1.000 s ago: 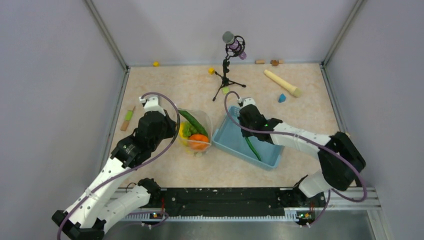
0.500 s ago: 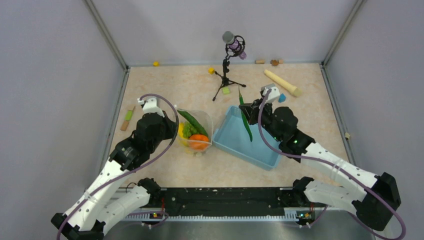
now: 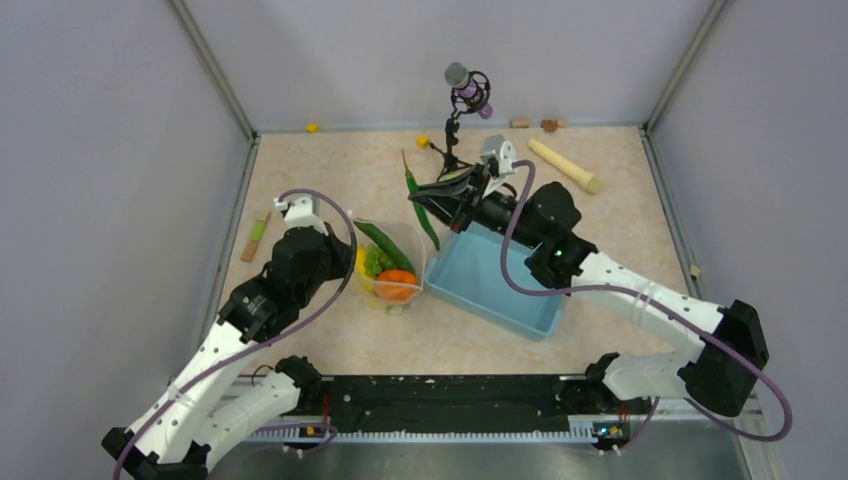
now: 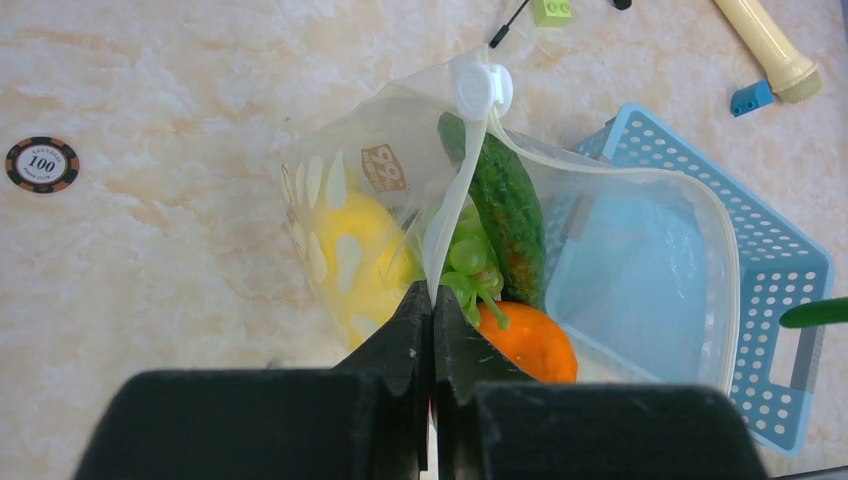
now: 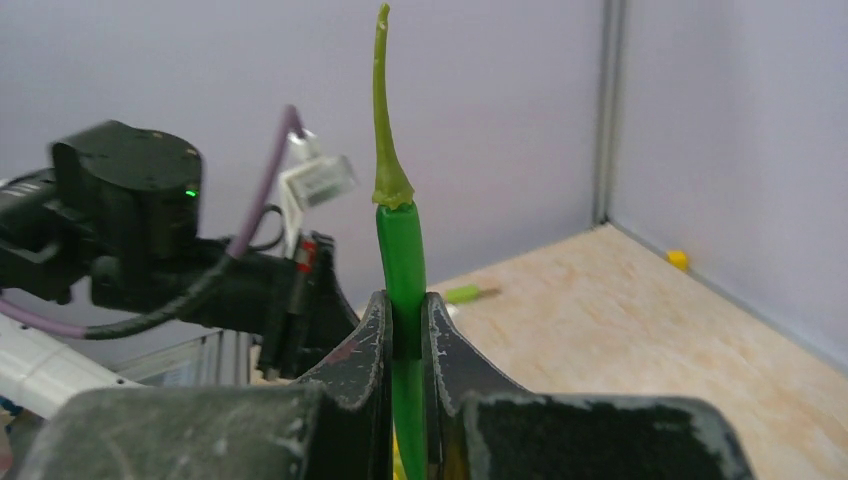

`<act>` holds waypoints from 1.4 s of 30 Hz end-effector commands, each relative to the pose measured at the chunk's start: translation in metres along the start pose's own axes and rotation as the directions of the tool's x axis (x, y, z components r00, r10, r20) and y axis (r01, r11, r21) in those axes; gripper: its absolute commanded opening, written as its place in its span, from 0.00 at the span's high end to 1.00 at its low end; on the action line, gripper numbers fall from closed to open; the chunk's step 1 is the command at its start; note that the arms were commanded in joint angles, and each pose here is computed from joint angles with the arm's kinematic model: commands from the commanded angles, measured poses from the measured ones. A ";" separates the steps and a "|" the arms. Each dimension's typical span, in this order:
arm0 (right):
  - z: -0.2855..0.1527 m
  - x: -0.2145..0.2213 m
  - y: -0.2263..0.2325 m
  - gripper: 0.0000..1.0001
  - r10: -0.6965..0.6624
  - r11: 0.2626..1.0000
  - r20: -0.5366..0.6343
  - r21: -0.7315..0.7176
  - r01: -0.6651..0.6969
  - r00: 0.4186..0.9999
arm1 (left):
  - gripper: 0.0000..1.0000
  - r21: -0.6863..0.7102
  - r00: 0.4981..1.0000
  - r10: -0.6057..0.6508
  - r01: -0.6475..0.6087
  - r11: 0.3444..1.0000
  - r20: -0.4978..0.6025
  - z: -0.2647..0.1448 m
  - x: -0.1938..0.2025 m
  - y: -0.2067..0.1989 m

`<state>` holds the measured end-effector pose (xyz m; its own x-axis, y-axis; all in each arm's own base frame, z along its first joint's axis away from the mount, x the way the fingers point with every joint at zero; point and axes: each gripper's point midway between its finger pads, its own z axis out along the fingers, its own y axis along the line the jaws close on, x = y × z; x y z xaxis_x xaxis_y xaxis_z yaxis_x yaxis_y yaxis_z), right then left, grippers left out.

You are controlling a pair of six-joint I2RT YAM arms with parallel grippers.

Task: Place the food in the zip-top bag and seal the zipper

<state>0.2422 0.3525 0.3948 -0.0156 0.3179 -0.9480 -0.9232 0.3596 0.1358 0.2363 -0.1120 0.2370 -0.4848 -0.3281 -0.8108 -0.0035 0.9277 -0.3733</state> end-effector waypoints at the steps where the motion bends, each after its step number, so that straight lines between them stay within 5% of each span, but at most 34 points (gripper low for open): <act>1: 0.021 -0.045 0.051 1.00 -0.067 0.976 0.164 -0.193 0.099 0.984 | 1.00 0.024 0.997 -0.043 0.042 0.999 0.068 -0.002 -0.017 -0.006; 16: 0.043 0.054 0.068 1.00 0.032 0.946 0.042 -0.324 -0.017 0.999 | 1.00 0.004 0.995 -0.059 0.059 0.998 0.079 -0.001 -0.017 -0.002; 32: 0.026 0.137 0.022 1.00 -0.085 0.996 -0.204 -0.050 0.077 0.975 | 1.00 -0.010 0.993 -0.063 0.065 0.998 0.099 -0.003 -0.020 0.002; 42: 0.025 0.140 0.010 1.00 0.097 0.991 -0.196 0.108 -0.077 0.976 | 1.00 -0.004 0.993 -0.064 0.065 0.998 0.098 -0.002 -0.019 0.001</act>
<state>0.2377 0.4262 0.2507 -0.1372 0.0781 -0.9875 -0.9122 0.3787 0.1567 0.2376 -0.1044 0.2380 -0.4531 -0.3586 -0.8161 -0.0429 0.9232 -0.3819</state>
